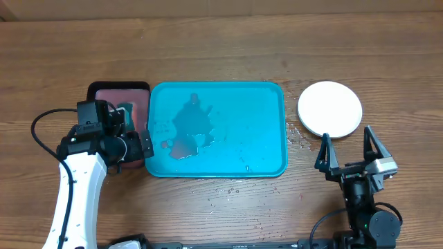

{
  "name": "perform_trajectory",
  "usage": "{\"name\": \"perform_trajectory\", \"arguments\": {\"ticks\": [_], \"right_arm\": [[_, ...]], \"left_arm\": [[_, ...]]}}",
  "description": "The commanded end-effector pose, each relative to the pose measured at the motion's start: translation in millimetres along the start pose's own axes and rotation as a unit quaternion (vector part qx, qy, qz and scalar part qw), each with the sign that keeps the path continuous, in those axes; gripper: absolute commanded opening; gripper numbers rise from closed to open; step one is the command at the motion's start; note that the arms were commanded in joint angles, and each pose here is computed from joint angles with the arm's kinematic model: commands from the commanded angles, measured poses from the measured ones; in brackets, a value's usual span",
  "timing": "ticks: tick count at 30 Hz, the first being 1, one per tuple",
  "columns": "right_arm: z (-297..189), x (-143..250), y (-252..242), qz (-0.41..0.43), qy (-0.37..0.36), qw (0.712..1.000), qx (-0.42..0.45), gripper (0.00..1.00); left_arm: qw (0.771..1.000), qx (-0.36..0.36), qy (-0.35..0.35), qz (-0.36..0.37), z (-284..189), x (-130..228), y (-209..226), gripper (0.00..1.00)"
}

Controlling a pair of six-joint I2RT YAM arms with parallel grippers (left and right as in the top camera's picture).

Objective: Clean dirty plates on tray and stack at the side

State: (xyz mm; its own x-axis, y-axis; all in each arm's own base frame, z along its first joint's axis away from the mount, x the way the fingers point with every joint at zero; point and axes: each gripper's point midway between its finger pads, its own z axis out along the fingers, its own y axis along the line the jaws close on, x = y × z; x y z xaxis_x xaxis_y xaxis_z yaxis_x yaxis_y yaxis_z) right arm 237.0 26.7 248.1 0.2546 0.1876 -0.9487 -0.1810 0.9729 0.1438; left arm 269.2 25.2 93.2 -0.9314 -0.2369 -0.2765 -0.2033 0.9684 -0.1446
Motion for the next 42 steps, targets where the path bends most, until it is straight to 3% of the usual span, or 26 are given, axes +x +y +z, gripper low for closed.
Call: {"name": "perform_trajectory", "arguments": {"ticks": [1,8,42], "right_arm": [[-3,5,-6,-0.005,0.005,1.0,0.014,1.0],[-15,76,-14,0.01,0.15,0.988,0.03,1.0],[-14,75,-14,0.012,0.148,0.988,0.03,1.0]], "left_arm": [[1.0,-0.003,0.006,0.014,3,3,0,1.0],[1.0,-0.003,0.006,0.013,3,3,0,1.0],[1.0,-0.003,0.006,0.014,3,3,0,1.0]]}}
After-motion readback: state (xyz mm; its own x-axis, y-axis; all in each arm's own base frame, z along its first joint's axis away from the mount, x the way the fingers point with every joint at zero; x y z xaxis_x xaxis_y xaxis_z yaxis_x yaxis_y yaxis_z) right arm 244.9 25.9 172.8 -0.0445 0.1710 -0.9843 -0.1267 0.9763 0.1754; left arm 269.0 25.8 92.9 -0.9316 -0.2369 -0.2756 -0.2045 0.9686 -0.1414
